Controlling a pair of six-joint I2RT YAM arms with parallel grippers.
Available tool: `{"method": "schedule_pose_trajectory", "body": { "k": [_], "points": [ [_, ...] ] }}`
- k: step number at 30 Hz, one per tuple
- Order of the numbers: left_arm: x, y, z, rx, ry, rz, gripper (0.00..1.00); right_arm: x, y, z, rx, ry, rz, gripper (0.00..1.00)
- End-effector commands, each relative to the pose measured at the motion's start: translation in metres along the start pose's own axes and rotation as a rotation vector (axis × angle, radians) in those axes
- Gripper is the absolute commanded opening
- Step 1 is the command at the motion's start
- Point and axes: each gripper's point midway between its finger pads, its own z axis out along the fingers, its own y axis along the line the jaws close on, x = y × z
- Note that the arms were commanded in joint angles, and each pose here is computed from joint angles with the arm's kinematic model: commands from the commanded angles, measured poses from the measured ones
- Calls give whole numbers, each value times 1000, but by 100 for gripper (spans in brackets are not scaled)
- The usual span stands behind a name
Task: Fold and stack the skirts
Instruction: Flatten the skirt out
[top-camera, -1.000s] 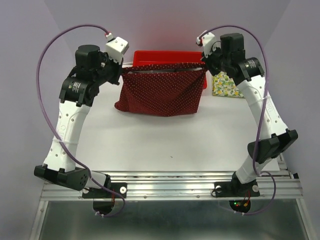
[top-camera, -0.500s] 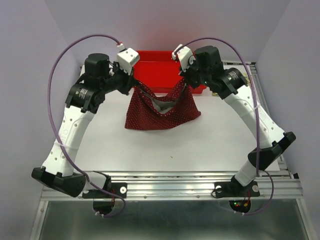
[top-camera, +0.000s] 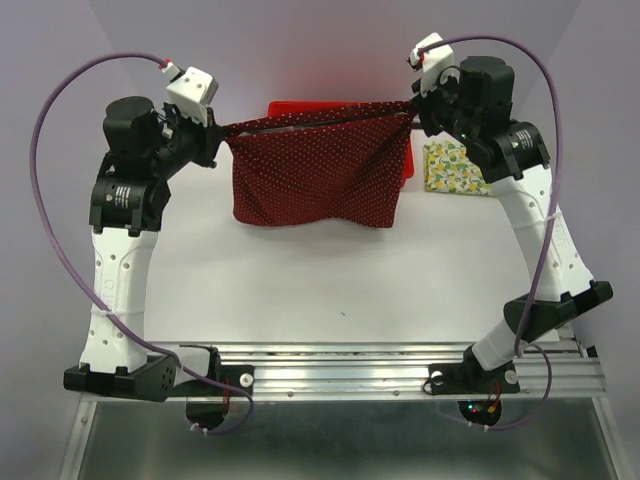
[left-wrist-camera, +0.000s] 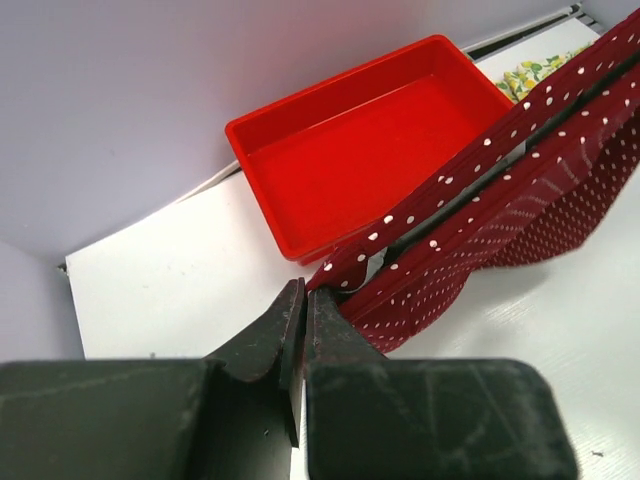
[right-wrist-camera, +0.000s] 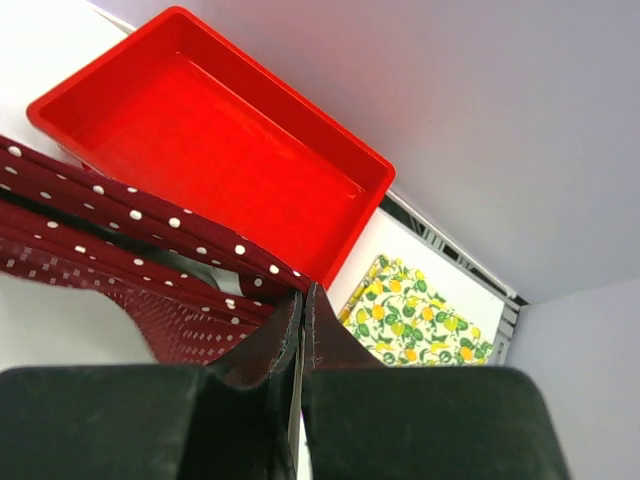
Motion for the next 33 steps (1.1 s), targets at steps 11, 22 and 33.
{"method": "schedule_pose_trajectory", "body": {
  "k": [11, 22, 33],
  "points": [
    [-34, 15, -80, -166, -119, 258, 0, -9, -80, -94, 297, 30, -132, 1],
    [-22, 33, -56, -234, -81, 130, 0, 12, -84, -60, 348, 87, -122, 1],
    [-117, 89, 37, -292, -296, 68, 0, -59, -158, 17, 626, -121, -113, 1]
  ]
}}
